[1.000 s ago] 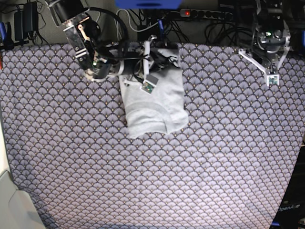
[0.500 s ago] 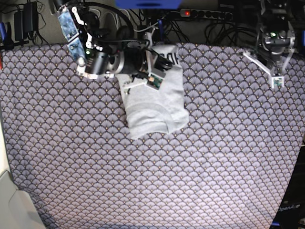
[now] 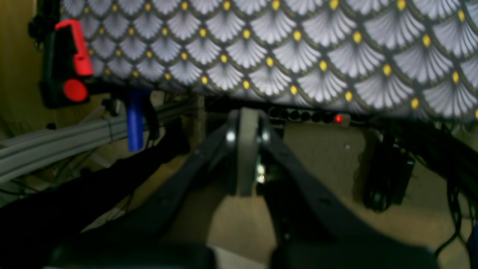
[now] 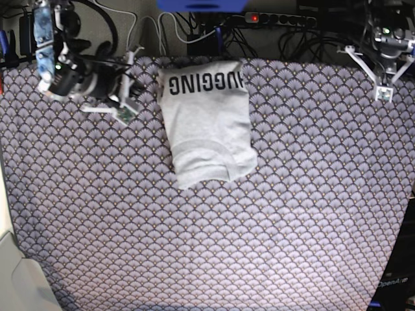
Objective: Fold the T-shirt properly
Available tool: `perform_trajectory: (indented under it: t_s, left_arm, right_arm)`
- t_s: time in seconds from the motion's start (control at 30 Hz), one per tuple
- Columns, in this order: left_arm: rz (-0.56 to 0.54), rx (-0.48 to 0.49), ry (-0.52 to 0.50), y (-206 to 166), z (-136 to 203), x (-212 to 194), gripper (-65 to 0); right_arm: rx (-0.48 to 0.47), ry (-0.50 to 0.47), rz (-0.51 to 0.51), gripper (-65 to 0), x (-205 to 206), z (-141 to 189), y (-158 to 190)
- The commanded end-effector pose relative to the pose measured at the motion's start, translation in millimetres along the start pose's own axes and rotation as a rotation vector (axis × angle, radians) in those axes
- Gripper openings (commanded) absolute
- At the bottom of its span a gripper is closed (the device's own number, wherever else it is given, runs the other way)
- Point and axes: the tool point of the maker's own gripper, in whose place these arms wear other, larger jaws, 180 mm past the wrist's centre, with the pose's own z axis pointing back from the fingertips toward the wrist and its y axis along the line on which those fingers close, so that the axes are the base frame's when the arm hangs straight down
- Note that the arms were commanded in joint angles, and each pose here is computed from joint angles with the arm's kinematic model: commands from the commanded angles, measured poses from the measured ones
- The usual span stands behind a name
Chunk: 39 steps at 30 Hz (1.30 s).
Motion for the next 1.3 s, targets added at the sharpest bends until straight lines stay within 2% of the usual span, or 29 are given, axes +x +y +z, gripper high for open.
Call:
perform_trajectory:
  t_s: [0.0, 0.2, 0.33, 0.43, 0.63, 0.73, 0.83, 0.97, 1.1, 1.27]
  left_arm:
    - [-0.015, 0.017, -0.01, 4.2, 3.9, 1.1, -64.5]
    - [-0.098, -0.094, 0.056, -40.9, 3.1, -25.7, -64.5]
    - [-0.131, -0.187, 0.055, -76.7, 2.3, -42.2, -64.5]
    - [-0.169, -0.213, 0.088, -93.6, -4.0, -65.8, -64.5]
    - [-0.204, -0.244, 0.18, -119.8, -36.6, -122.3, -64.5]
    - [-0.201, -0.264, 0.204, -129.4, -51.8, -137.6, -64.5]
    - [-0.198, -0.273, 0.244, -132.9, -70.4, -155.6, -64.5]
    - [-0.175, -0.284, 0.246, -137.2, -91.1, -172.2, -64.5]
    - [-0.156, -0.303, 0.25, -146.2, -112.5, -189.2, -64.5]
    - [-0.131, -0.322, 0.335, -158.2, -134.7, -216.5, -64.5]
  right_arm:
    - [-0.006, -0.041, -0.001, -64.8, 3.6, 8.8, -0.6]
    - [-0.01, 0.014, -0.119, -64.8, -50.2, 21.5, 11.1]
    - [-0.004, 0.06, -0.167, -64.8, -83.8, 32.3, 23.3]
    - [-0.025, 0.143, -0.187, -64.8, -116.9, 37.9, 29.6]
    - [-0.064, 0.36, -0.258, -64.9, -204.0, 15.2, 43.0]
    - [-0.052, 0.397, -0.306, -64.9, -235.2, 0.1, 49.8]
    - [-0.019, 0.439, -0.43, -64.9, -274.9, -17.9, 60.0]
    - [-0.004, 0.425, -0.622, -64.8, -309.7, -42.5, 63.3]
    - [-0.002, 0.385, -0.72, -64.8, -321.7, -56.9, 62.4]
    - [0.036, 0.328, -0.657, -64.9, -312.6, -75.8, 75.3]
